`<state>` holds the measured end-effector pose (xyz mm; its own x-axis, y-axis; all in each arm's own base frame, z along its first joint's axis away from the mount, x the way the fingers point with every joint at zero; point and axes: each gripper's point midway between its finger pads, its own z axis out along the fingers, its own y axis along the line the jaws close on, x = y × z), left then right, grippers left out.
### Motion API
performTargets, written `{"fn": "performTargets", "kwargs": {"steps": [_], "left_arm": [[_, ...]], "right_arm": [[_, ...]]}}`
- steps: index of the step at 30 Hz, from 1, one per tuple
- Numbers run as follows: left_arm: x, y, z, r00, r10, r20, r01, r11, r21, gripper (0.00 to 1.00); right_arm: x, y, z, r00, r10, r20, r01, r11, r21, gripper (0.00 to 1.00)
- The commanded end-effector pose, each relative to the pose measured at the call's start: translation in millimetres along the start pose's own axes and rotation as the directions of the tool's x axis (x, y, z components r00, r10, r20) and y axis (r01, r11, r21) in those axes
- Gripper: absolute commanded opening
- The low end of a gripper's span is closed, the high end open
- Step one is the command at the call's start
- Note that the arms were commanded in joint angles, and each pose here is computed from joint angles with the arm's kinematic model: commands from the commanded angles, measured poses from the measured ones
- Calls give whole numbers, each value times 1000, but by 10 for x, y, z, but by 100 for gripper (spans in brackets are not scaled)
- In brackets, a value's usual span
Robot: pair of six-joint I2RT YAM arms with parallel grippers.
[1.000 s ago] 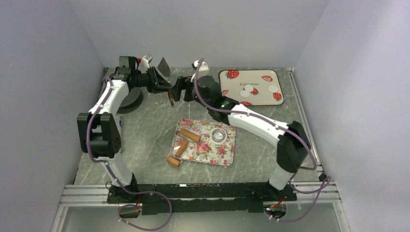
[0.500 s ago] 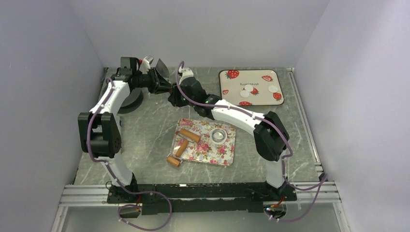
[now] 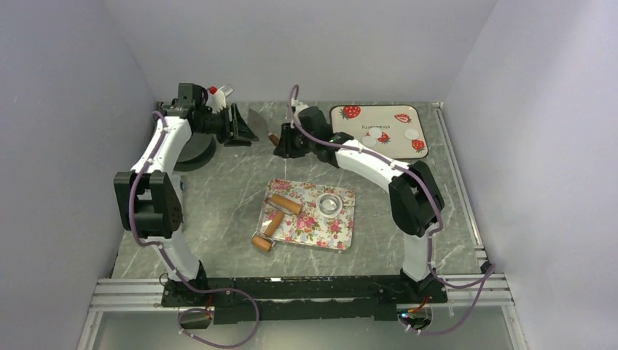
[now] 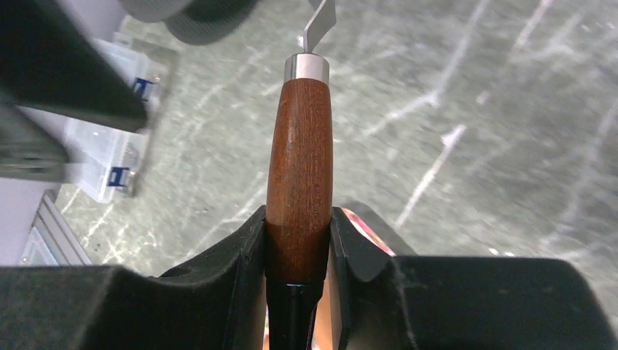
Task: Roll out the dumpling wrappers from the dough
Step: Remove the dumpling wrapper from the work surface.
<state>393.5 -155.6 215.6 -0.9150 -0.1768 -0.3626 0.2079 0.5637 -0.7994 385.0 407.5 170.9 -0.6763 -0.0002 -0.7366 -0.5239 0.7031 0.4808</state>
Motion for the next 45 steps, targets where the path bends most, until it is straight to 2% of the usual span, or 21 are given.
{"fn": "performTargets", "kwargs": {"steps": [1, 4, 6, 7, 9, 11, 12, 14, 18, 24, 27, 30, 35, 37, 38, 43, 45], "left_arm": [[76, -174, -338, 931, 363, -44, -365, 931, -22, 53], [129, -169, -461, 826, 555, -98, -560, 827, -49, 53], [251, -150, -460, 702, 689, -181, -706, 707, -45, 55], [355, -127, -435, 621, 746, -241, -773, 634, -25, 56], [542, -63, -355, 428, 828, -362, -884, 467, 23, 58], [583, -73, -253, 224, 888, -402, -960, 272, 68, 62], [543, -110, -254, 143, 908, -395, -979, 187, 75, 63], [463, -183, -223, 55, 925, -376, -989, 103, 110, 65], [472, -303, -119, -74, 944, -323, -979, -7, 204, 65], [473, -149, 1, -153, 928, -339, -968, -71, 240, 67], [519, -143, 40, -186, 932, -310, -956, -99, 278, 71], [512, -129, 103, -181, 938, -297, -953, -93, 287, 71], [576, -30, 170, -144, 944, -297, -955, -54, 290, 70], [609, -35, 209, -113, 952, -283, -957, -28, 289, 67], [627, -49, 223, -95, 957, -275, -957, -11, 291, 62], [688, 53, 219, -55, 949, -312, -960, 35, 276, 0], [684, 52, 204, -14, 944, -329, -966, 73, 250, 0]], "right_arm": [[-188, 167, -340, 998, -55, -6, 54, 992, -116, 0], [-205, 167, -431, 998, -64, -15, 61, 988, -141, 0], [-191, 183, -479, 997, -72, -32, 66, 985, -158, 0], [-180, 211, -497, 996, -75, -41, 67, 983, -173, 0], [-158, 266, -527, 995, -72, -65, 57, 977, -205, 0], [-147, 361, -576, 995, -56, -86, 31, 963, -268, 0], [-134, 417, -604, 994, -49, -98, 17, 952, -306, 0], [-109, 521, -644, 992, -46, -119, -1, 932, -363, 0], [-55, 650, -714, 989, -31, -144, -37, 895, -445, 0], [-44, 758, -828, 988, -9, -157, -70, 868, -491, 0], [-37, 792, -860, 986, -9, -165, -77, 858, -507, 0], [-36, 827, -880, 986, -10, -166, -81, 846, -528, 0], [-67, 883, -930, 989, 1, -150, -84, 829, -554, 0], [-59, 888, -923, 987, 7, -160, -96, 825, -556, 0], [-56, 877, -916, 987, 11, -163, -100, 827, -553, 0], [-87, 812, -953, 989, 30, -144, -102, 844, -526, 0], [-109, 746, -936, 990, 44, -131, -104, 859, -500, 0]]}}
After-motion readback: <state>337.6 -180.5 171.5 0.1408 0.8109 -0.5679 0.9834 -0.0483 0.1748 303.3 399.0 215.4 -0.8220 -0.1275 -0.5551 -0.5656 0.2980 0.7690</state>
